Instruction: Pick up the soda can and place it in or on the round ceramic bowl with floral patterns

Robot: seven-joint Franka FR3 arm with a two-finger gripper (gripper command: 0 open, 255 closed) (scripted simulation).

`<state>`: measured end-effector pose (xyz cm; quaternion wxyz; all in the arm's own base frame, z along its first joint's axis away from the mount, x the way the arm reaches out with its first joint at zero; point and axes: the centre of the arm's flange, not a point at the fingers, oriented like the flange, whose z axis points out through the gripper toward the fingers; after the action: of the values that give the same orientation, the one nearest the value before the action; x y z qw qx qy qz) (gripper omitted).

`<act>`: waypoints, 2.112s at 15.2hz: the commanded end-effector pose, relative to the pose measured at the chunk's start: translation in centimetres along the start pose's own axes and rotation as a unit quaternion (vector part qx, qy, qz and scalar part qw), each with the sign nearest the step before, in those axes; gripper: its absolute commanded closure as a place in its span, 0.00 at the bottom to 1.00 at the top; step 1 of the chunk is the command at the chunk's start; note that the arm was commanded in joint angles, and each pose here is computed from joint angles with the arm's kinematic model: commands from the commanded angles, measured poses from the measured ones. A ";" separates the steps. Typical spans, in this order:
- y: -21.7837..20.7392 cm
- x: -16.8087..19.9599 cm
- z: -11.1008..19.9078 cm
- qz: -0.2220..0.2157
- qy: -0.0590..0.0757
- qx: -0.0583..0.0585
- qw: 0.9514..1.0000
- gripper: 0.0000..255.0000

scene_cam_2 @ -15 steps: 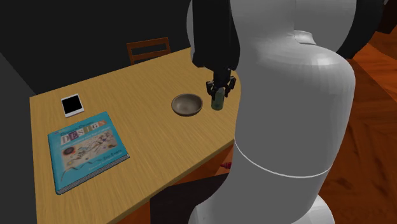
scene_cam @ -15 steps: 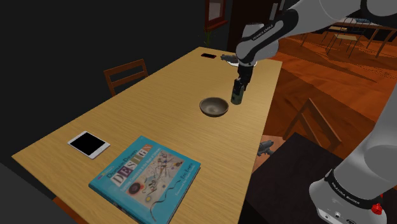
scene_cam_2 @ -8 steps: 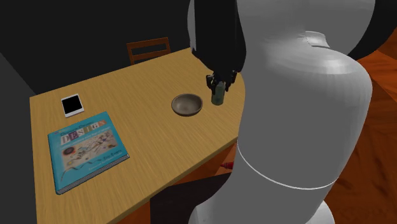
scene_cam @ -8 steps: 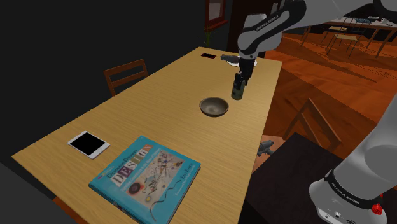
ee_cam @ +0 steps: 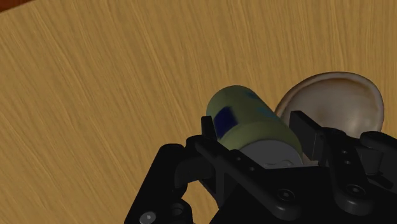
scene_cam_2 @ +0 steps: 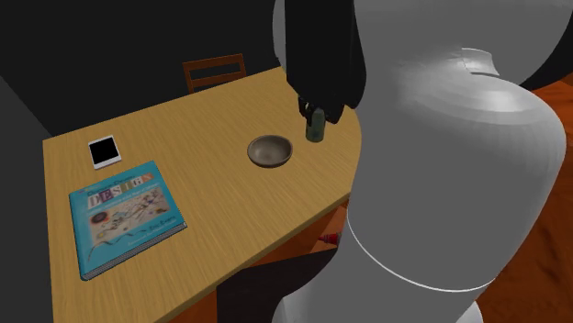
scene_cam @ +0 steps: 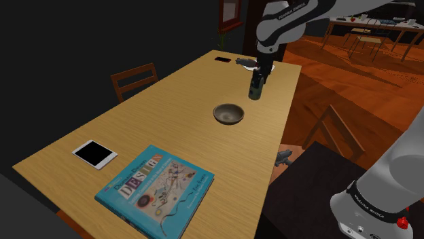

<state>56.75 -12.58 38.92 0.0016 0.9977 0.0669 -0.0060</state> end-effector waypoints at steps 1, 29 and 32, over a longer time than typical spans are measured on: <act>0.1 0.1 -1.1 0.000 0.000 0.000 1.000 1.00; -12.3 10.8 6.6 -0.032 0.013 0.083 0.996 0.00; -12.5 11.2 8.4 -0.034 0.014 0.088 0.995 0.00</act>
<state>66.14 1.19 31.01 -0.0858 0.9913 0.0998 0.0013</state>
